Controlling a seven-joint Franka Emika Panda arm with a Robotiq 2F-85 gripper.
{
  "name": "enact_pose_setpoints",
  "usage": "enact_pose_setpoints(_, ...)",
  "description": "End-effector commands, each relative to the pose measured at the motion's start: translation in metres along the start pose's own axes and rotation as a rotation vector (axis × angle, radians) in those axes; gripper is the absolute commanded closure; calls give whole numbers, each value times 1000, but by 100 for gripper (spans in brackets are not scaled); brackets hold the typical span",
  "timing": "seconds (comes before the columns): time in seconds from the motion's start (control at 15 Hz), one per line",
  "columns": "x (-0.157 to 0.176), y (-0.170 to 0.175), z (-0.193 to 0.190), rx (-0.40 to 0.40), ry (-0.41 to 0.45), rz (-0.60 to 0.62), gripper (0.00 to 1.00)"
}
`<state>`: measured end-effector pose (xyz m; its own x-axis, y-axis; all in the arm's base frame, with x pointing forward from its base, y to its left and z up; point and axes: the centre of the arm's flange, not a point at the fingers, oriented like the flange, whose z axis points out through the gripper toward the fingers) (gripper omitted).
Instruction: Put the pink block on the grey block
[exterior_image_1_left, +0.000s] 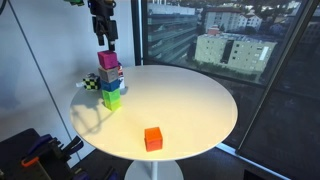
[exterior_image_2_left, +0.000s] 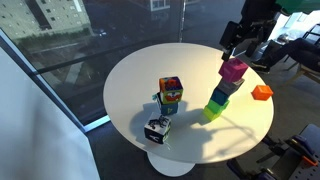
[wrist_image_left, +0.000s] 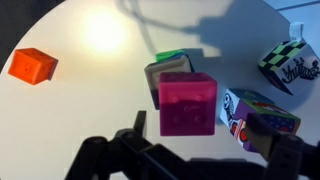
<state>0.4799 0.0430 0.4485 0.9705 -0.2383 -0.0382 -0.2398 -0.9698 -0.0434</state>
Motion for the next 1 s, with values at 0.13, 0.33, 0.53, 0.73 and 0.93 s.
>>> enact_pose_setpoints(0.13,-23,11,-17,-17,-48,-31,0)
enact_pose_setpoints(0.33,-36,17,-22,-42,-80,-44,0)
enact_pose_setpoints(0.53,-49,25,-27,-69,-108,-68,0)
enact_pose_setpoints(0.73,-63,33,-32,-102,-128,-95,0)
enact_pose_setpoints(0.93,-75,41,-40,-133,-129,-107,0)
